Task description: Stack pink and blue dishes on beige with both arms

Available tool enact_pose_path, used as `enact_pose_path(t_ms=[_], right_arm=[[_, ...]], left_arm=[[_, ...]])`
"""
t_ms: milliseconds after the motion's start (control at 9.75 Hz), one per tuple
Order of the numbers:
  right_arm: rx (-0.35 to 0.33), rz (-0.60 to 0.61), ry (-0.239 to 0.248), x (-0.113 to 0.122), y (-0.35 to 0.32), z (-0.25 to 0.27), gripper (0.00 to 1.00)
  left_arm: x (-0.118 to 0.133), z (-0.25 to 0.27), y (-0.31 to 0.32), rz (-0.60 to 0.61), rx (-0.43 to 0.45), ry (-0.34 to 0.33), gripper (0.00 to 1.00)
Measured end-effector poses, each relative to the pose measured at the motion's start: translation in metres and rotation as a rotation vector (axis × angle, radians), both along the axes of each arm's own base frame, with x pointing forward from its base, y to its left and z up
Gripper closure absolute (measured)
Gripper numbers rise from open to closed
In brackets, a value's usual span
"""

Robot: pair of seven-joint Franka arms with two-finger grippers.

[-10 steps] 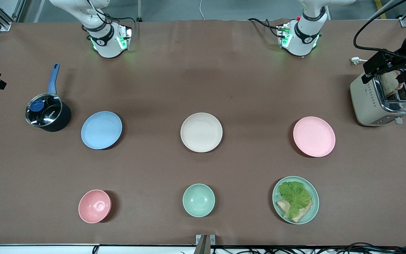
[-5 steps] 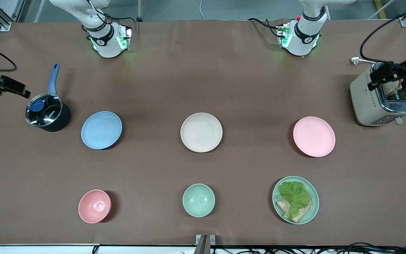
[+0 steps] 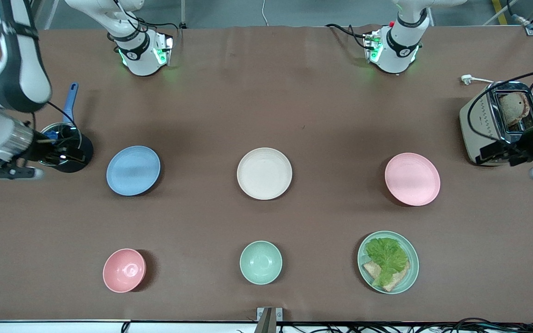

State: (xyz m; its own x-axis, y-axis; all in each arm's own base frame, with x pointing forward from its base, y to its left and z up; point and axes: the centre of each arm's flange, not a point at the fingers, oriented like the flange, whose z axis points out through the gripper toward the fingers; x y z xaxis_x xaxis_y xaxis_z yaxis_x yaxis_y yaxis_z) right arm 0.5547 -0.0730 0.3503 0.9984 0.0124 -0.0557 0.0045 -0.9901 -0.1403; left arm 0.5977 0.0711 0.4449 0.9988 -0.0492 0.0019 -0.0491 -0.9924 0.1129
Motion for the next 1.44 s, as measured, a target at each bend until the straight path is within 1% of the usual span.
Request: enact_pose_path(t_ms=[103,205,308,410,513,615,718,821,923,1026,1128,1231,1333,1436], right_arm=[[0.031,0.038,0.013,0.001,-0.005,-0.034,0.00],[0.065,0.073,0.015,0.001,-0.010,-0.068,0.00],[0.085,0.101,0.004,-0.003,-0.018,-0.099,0.00],[0.095,0.113,-0.005,-0.011,-0.025,-0.125,0.00],[0.114,0.111,-0.004,-0.018,-0.029,-0.144,0.01],[0.137,0.107,0.001,-0.021,-0.029,-0.155,0.05],[0.153,0.099,0.007,-0.023,-0.029,-0.163,0.12],[0.167,0.084,0.014,-0.027,-0.028,-0.169,0.23],[0.178,0.071,0.022,-0.031,-0.027,-0.173,0.26],[0.185,0.061,0.028,-0.033,-0.026,-0.177,0.43],[0.190,0.055,0.032,-0.035,-0.026,-0.179,0.59],[0.194,0.047,0.032,-0.035,-0.026,-0.180,0.73],[0.200,0.042,0.034,-0.035,-0.027,-0.179,0.88],[0.219,0.039,0.042,-0.033,-0.028,-0.174,0.89]], left_arm=[[0.006,-0.038,0.001,-0.003,0.010,0.009,0.04],[0.014,-0.071,0.000,-0.006,0.022,0.012,0.03],[0.020,-0.104,-0.003,-0.015,0.023,0.023,0.01],[0.025,-0.138,-0.006,-0.018,0.011,0.028,0.03],[0.027,-0.171,-0.006,-0.038,0.003,0.036,0.04],[0.025,-0.201,-0.003,-0.059,-0.013,0.058,0.06],[0.021,-0.227,0.003,-0.060,-0.050,0.080,0.13],[0.016,-0.249,0.008,-0.071,-0.096,0.091,0.19],[0.013,-0.263,0.011,-0.094,-0.126,0.095,0.22],[0.011,-0.268,0.015,-0.116,-0.137,0.094,0.39],[0.011,-0.267,0.019,-0.128,-0.140,0.088,0.54],[0.011,-0.265,0.020,-0.134,-0.140,0.083,0.68],[0.012,-0.262,0.019,-0.138,-0.143,0.080,0.84],[0.012,-0.253,0.018,-0.148,-0.154,0.080,0.89]])
